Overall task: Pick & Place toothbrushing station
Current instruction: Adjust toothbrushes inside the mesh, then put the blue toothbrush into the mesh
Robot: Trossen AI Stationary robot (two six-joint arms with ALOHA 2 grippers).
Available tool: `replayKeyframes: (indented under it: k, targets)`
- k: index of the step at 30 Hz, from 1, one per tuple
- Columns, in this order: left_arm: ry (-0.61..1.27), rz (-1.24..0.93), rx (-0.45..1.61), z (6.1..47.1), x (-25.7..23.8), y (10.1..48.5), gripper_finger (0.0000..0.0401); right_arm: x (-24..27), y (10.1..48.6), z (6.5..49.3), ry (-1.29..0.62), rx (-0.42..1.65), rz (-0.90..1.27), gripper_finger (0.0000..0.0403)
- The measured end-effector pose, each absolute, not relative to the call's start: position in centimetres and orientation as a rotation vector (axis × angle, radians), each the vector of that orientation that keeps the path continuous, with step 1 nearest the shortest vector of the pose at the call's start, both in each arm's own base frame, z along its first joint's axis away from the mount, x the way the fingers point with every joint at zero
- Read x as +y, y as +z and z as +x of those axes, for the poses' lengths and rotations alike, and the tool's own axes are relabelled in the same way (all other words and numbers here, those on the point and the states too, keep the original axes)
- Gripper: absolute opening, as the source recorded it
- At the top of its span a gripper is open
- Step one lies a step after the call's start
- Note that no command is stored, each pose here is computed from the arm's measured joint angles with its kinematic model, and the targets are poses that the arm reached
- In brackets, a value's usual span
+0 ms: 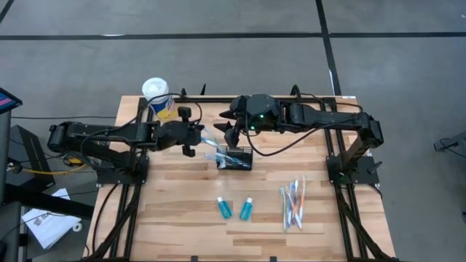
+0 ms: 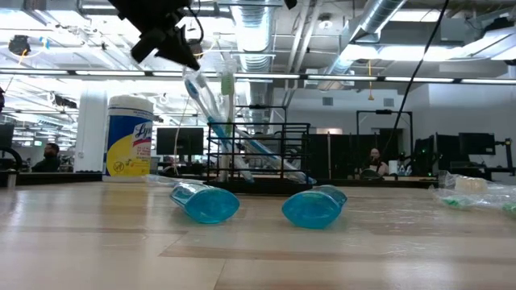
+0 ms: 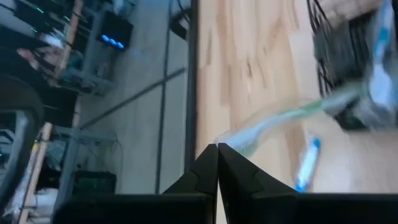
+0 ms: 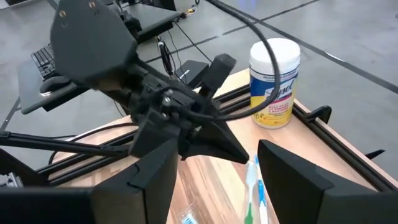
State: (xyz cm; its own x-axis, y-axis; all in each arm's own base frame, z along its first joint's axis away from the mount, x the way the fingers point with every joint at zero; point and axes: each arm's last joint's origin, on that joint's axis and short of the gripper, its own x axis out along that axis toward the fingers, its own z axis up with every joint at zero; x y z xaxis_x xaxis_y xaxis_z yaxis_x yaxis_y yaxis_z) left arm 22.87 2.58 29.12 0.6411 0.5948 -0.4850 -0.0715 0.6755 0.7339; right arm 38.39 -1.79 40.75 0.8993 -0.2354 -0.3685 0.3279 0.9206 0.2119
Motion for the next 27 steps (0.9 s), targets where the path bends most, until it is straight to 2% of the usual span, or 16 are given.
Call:
replayKeyframes:
  k: [7, 16, 21, 27]
  targets:
    - [0.442, 0.690, 0.643, 23.9, 2.8, 31.9, 0.0000, -1.8, 40.8, 38.4, -0.293, 0.344, 0.275, 0.0212]
    - [0.225, 0.583, 0.591, 25.9, 2.7, 31.8, 0.0009, -1.8, 40.8, 38.4, -0.292, 0.337, 0.276, 0.0212]
    - [0.159, 0.564, 0.559, 26.5, 2.5, 31.5, 0.0043, -1.6, 40.8, 38.4, -0.286, 0.339, 0.275, 0.0212]
    - [0.209, 0.531, 0.438, 26.9, 3.0, 32.7, 0.0109, -1.6, 40.8, 38.4, -0.265, 0.343, 0.280, 0.0212]
